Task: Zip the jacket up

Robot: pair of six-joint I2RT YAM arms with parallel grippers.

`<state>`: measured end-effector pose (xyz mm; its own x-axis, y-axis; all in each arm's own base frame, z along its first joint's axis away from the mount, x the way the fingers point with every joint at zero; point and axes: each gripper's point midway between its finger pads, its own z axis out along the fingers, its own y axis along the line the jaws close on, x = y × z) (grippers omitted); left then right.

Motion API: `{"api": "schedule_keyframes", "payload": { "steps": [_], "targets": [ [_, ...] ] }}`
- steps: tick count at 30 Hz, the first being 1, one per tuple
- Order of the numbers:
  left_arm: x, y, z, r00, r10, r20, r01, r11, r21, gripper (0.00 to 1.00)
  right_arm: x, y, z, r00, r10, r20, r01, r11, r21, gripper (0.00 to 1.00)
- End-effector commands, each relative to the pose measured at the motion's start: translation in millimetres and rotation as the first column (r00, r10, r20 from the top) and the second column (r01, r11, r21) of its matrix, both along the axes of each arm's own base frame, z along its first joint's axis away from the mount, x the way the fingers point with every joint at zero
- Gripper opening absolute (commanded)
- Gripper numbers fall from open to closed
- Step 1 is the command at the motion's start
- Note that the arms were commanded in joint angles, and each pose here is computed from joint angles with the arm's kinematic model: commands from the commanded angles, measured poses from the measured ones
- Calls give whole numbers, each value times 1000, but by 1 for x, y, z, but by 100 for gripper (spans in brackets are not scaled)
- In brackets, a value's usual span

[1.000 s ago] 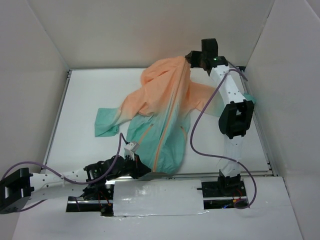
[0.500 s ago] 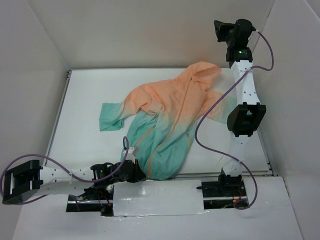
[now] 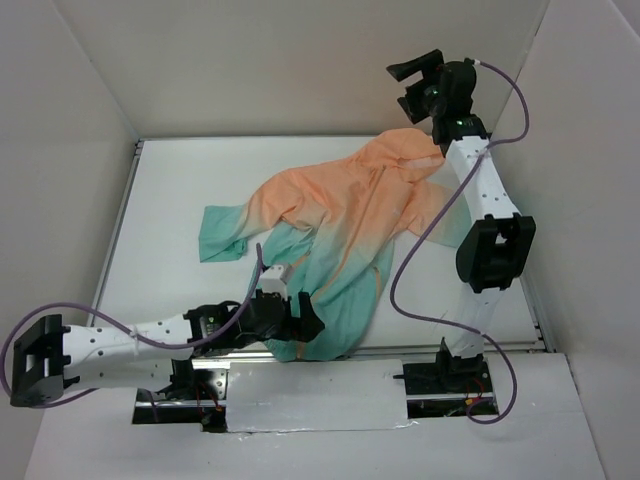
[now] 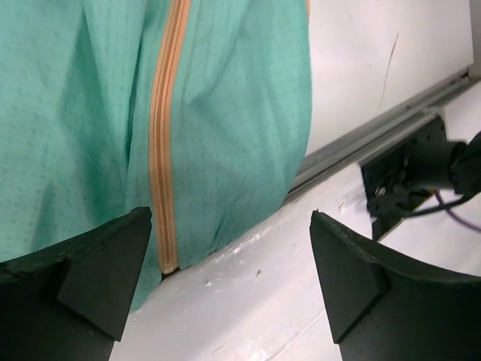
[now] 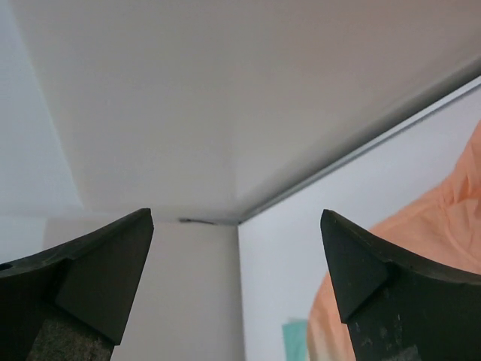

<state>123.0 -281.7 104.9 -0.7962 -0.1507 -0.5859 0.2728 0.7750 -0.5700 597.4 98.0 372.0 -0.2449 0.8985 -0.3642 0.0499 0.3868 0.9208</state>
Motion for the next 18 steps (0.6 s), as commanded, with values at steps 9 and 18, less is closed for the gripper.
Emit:
{"api": "schedule_keyframes", "payload": {
  "steps": [9,18],
  "targets": [
    [122,89,79,929,357,97,-369,904,215,100,-200,30,96,940,292,175,-144,806,-574,100],
    [149,237,215,654,652,384,-751,618,231,99,-351,-11,43,959,204,195,-52,807,-588,100]
  ]
}}
